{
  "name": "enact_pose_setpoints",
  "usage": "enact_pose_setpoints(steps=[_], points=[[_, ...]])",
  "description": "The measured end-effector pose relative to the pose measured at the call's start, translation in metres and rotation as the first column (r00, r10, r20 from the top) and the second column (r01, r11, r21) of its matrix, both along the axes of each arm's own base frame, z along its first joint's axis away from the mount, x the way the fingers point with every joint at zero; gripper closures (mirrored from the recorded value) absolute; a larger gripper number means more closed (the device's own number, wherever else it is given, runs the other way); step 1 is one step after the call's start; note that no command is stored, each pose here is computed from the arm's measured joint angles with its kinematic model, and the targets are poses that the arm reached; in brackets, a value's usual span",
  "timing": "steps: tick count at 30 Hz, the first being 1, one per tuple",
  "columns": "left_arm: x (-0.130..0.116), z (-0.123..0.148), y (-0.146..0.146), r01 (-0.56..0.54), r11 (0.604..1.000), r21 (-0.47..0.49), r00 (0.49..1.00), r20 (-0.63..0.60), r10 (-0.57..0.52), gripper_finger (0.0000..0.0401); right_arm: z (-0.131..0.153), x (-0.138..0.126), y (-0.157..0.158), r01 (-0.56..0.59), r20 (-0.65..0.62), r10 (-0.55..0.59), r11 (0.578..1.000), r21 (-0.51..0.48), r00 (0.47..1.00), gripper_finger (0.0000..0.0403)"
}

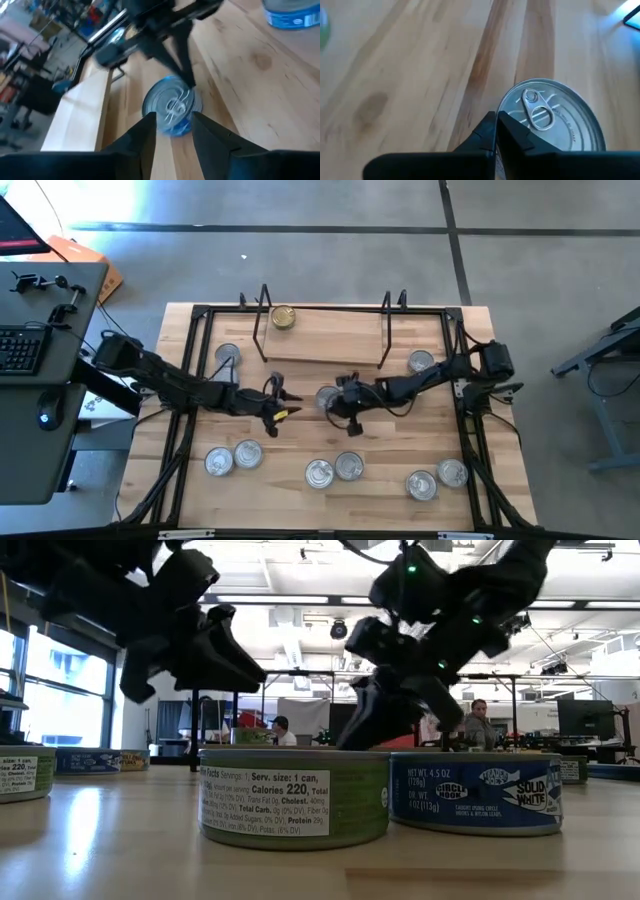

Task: Stack canned seafood by type on shelf
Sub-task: Put the blue tuna can on the shelf

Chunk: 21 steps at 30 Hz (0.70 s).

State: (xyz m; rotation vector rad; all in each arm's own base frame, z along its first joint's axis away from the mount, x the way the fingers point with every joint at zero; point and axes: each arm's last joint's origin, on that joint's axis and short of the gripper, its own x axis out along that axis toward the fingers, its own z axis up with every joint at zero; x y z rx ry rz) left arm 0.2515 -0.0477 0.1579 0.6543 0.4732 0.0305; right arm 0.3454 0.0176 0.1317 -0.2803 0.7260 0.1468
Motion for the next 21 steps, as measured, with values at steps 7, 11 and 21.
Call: enact_pose_setpoints(steps=[7,11,21], points=[[0.006,-0.011,0.0,0.024,0.998,0.055,1.0,-0.02,-0.023,0.0225,0.022,0.018,-0.019,0.051,0.068,-0.06,0.989,0.139,0.996,0.0403],[0.009,-0.019,0.005,0.022,0.998,0.053,0.999,-0.051,-0.019,0.0198,0.033,0.025,-0.022,0.065,0.102,-0.084,0.981,0.184,0.991,0.0403],[0.018,-0.034,0.016,-0.08,0.988,0.134,0.996,-0.03,0.084,0.0178,0.044,0.032,-0.026,0.077,0.141,-0.112,0.97,0.232,0.984,0.0403]])
